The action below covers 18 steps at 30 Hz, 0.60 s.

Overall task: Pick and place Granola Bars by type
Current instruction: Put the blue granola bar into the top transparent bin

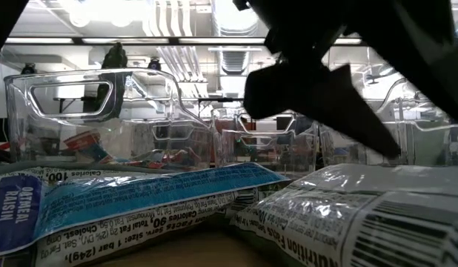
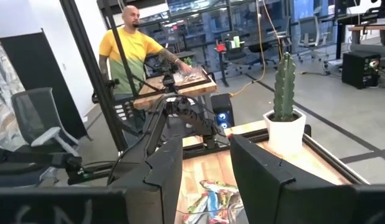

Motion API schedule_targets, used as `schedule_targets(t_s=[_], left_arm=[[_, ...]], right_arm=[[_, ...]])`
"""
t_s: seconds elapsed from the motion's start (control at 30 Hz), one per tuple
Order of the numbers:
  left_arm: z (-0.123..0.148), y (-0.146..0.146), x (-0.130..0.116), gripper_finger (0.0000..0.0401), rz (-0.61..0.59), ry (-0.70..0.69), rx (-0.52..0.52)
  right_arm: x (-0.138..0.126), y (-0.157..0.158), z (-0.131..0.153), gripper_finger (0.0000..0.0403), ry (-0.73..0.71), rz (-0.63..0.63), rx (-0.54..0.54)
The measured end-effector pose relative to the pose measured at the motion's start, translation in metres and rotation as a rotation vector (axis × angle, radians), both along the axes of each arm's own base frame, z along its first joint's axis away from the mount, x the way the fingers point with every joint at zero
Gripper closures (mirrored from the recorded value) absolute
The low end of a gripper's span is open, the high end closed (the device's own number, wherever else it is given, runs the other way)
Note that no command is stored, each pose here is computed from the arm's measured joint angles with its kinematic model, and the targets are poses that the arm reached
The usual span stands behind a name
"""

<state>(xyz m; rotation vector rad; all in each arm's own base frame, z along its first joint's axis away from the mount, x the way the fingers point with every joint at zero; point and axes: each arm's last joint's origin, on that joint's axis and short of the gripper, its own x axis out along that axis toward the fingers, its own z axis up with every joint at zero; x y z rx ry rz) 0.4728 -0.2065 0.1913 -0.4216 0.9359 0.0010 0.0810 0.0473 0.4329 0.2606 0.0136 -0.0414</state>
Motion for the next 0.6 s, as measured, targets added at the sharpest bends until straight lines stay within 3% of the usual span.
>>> schedule_targets(t_s=[0.6], left_arm=[[-0.027,-0.006,0.006,0.0209,0.043,0.029,-0.041]], right_arm=[[0.0,0.0,-0.001,0.0275,0.012,0.001,-0.005]])
